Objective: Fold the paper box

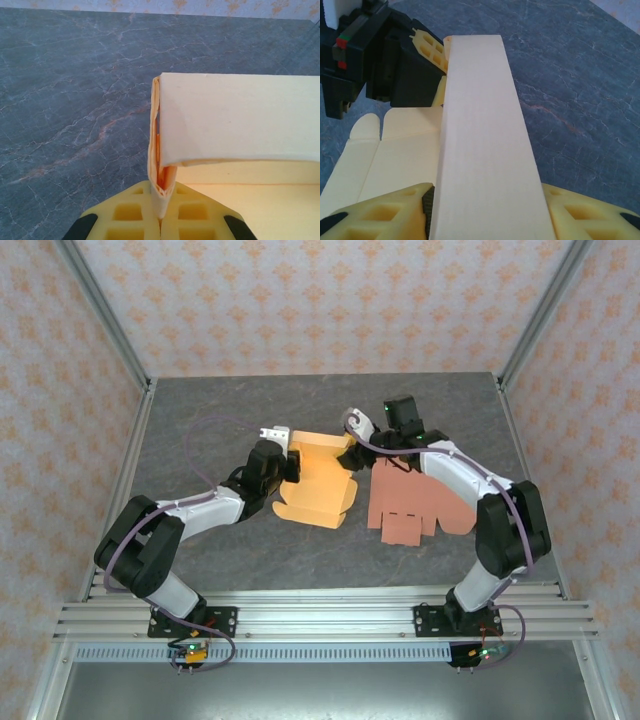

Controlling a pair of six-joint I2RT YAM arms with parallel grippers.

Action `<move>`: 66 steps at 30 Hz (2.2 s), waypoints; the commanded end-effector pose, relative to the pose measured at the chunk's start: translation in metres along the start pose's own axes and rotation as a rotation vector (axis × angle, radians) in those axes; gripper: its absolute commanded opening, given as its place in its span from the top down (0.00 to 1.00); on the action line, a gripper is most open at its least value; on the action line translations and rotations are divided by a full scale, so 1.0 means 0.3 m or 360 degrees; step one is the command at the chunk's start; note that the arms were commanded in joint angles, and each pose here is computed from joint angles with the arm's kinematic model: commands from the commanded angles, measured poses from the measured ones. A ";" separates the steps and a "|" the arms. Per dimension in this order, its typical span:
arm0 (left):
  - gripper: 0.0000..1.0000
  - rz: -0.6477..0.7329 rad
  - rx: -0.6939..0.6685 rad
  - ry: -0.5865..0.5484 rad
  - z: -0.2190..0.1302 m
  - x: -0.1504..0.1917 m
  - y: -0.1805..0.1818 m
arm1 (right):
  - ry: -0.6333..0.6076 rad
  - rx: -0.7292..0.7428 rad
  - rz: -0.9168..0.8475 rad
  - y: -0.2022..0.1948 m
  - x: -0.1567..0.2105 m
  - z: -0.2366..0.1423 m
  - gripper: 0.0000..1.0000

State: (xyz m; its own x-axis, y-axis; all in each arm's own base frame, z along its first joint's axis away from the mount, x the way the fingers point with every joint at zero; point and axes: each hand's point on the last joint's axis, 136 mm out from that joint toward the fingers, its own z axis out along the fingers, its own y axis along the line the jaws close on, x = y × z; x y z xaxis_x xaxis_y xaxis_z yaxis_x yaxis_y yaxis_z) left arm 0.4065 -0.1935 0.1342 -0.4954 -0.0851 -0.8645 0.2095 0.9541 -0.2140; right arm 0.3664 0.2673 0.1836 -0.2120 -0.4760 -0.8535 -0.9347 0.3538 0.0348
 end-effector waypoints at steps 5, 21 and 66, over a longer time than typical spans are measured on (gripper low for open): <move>1.00 -0.0065 -0.0051 -0.0020 -0.005 0.000 0.022 | 0.0027 0.0115 0.0030 -0.036 0.018 0.032 0.67; 1.00 -0.0643 -0.0294 0.0084 0.042 0.036 0.120 | -0.0431 0.0483 0.0313 -0.094 -0.098 -0.150 0.26; 0.34 -0.1951 -0.0062 0.0086 0.026 0.028 0.082 | -0.0095 0.1050 0.1071 0.029 -0.033 -0.004 1.00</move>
State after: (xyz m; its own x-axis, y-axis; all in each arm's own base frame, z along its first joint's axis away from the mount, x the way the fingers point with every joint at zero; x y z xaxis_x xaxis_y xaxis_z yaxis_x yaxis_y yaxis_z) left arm 0.4123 -0.1733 0.0748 -0.3611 -0.9308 -0.0563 -0.5526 0.2622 -0.7911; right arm 0.3515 0.2922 0.1866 -0.6772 0.2145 -0.7038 -0.2105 0.8601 0.4647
